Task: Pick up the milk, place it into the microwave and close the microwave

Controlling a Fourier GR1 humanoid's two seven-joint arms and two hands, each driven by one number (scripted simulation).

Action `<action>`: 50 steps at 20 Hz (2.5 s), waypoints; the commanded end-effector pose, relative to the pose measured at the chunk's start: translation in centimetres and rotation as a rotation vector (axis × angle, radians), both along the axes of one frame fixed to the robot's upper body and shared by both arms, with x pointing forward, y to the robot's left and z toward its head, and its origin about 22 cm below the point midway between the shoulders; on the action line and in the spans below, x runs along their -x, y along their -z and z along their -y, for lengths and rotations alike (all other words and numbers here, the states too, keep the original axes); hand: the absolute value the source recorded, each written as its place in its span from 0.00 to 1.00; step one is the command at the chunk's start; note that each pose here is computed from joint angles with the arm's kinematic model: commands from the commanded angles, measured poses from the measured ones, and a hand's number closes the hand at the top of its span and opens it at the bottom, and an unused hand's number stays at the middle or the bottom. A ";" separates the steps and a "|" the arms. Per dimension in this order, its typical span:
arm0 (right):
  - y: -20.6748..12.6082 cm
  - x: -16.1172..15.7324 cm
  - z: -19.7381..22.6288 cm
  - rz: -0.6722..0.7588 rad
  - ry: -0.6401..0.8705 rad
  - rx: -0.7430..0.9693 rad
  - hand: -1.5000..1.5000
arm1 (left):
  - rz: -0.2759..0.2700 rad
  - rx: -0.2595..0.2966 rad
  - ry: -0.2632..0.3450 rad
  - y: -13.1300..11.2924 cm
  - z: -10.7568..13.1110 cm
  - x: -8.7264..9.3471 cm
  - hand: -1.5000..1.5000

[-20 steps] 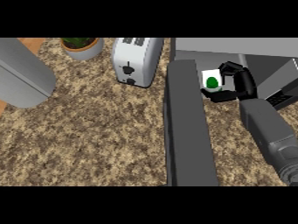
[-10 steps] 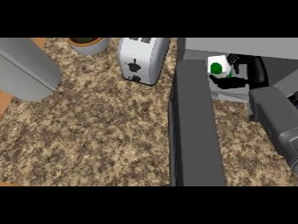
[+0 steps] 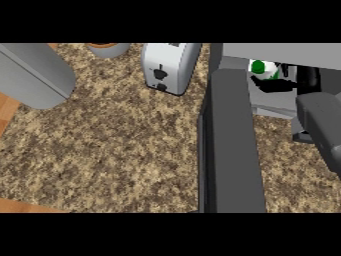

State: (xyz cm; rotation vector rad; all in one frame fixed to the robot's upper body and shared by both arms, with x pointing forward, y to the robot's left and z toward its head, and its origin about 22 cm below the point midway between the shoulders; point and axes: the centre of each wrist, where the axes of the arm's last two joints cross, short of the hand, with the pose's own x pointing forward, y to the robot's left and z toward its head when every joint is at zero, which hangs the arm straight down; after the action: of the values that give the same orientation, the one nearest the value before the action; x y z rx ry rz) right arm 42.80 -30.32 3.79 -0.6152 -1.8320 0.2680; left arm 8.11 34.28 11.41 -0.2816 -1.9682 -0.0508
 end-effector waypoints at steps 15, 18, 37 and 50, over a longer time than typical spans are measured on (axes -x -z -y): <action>-2.3 -0.5 1.9 0.024 0.067 0.021 1.00 | 0.008 -0.039 0.018 -0.5 -0.8 -1.5 0.00; -2.3 -0.4 2.2 0.018 0.078 0.020 1.00 | 0.002 -0.062 0.016 -0.6 -0.9 -1.6 0.00; -4.0 -2.7 -4.4 -0.061 -0.104 0.035 0.00 | -0.004 -0.102 0.030 -0.9 -0.6 -3.3 0.00; -6.7 -4.1 -10.9 0.027 -0.101 -0.032 0.00 | -0.076 -0.093 0.062 0.9 -0.6 -3.9 0.00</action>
State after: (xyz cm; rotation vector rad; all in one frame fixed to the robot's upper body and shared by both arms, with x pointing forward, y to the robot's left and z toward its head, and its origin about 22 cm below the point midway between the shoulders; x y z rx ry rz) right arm 46.26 -22.04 8.84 -0.5874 -1.8466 0.3793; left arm 11.87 35.00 11.20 -0.2655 -1.9017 -0.1704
